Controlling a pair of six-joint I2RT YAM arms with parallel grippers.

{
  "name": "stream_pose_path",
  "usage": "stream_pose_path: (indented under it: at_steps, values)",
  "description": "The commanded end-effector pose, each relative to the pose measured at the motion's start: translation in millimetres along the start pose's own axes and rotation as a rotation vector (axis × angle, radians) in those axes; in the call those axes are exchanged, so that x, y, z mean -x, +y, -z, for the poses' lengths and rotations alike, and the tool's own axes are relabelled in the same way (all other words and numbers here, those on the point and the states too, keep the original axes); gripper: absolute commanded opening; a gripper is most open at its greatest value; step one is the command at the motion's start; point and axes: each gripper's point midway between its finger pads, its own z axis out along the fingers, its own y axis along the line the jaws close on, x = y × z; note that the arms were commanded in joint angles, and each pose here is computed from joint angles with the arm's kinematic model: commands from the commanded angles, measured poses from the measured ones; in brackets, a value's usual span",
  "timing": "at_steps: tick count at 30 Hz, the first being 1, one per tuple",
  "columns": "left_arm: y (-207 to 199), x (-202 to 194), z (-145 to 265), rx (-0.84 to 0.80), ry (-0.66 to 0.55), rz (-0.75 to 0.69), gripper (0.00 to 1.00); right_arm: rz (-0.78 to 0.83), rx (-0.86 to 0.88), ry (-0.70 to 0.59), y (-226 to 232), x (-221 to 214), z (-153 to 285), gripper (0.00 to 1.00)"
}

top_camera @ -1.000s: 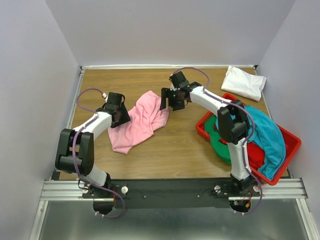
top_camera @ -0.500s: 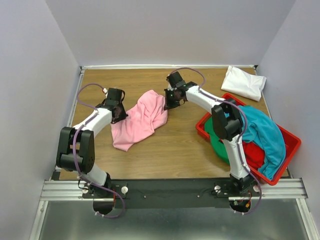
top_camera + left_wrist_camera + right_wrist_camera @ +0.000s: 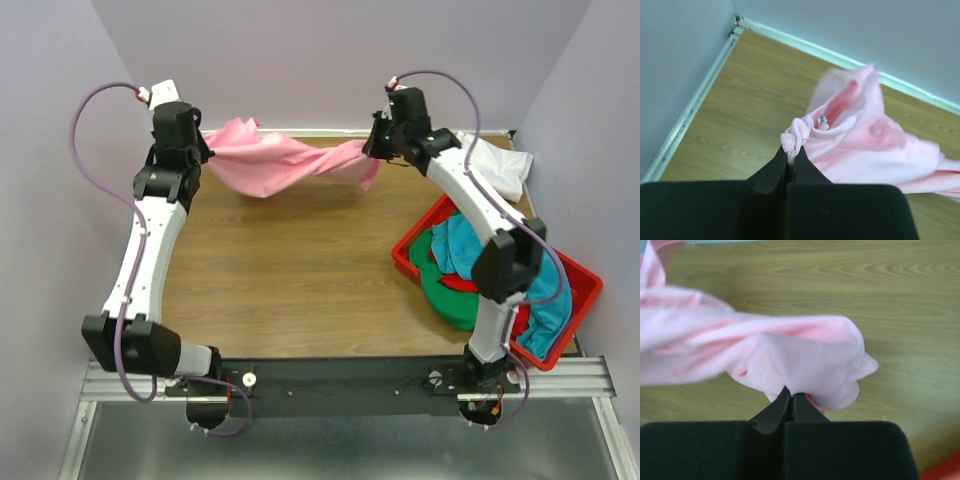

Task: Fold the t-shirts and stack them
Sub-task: Flatten the tshirt out

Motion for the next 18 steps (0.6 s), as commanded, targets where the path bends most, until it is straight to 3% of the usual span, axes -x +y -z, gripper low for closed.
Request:
stream_pose_path:
  at_steps: [1,3,4,5,6,7,8,10,12,18]
  values:
    - [24.6,-18.6,20.7,0.067,0.028,-0.014,0.00,0.073,-0.113,-0.015,-20.2,-15.0,44.1,0.02]
    - [35.1,-52.0,26.9,0.079,0.092,0.000,0.03,0.079,-0.179,0.042,-43.2,-51.4,56.3,0.02]
    - [42.0,-78.4,28.3,0.092,0.142,0.016,0.10,0.081,-0.201,0.063,-51.2,-64.3,59.7,0.02]
    - [45.7,-91.1,29.4,0.099,0.168,0.022,0.20,0.084,-0.221,0.105,-60.5,-83.9,60.8,0.02]
    - [47.4,-104.8,30.3,0.095,0.200,0.028,0.44,0.082,-0.238,0.131,-67.9,-97.4,65.2,0.04]
    - [53.0,-124.5,32.2,0.102,0.239,0.029,0.56,0.078,-0.264,0.193,-80.1,-126.9,69.6,0.09]
    - [54.1,-132.1,33.1,0.101,0.256,0.044,0.69,0.075,-0.273,0.221,-84.8,-139.5,72.4,0.33]
    - [57.0,-139.8,33.7,0.105,0.268,0.049,0.74,0.069,-0.287,0.273,-92.4,-160.7,75.8,0.67]
    - [55.3,-136.6,32.3,0.096,0.257,0.050,0.76,0.057,-0.306,0.293,-97.3,-170.1,78.6,0.83]
    - [27.1,-110.4,6.9,0.014,0.240,0.029,0.74,0.057,-0.271,0.201,-76.4,-120.1,61.4,0.88]
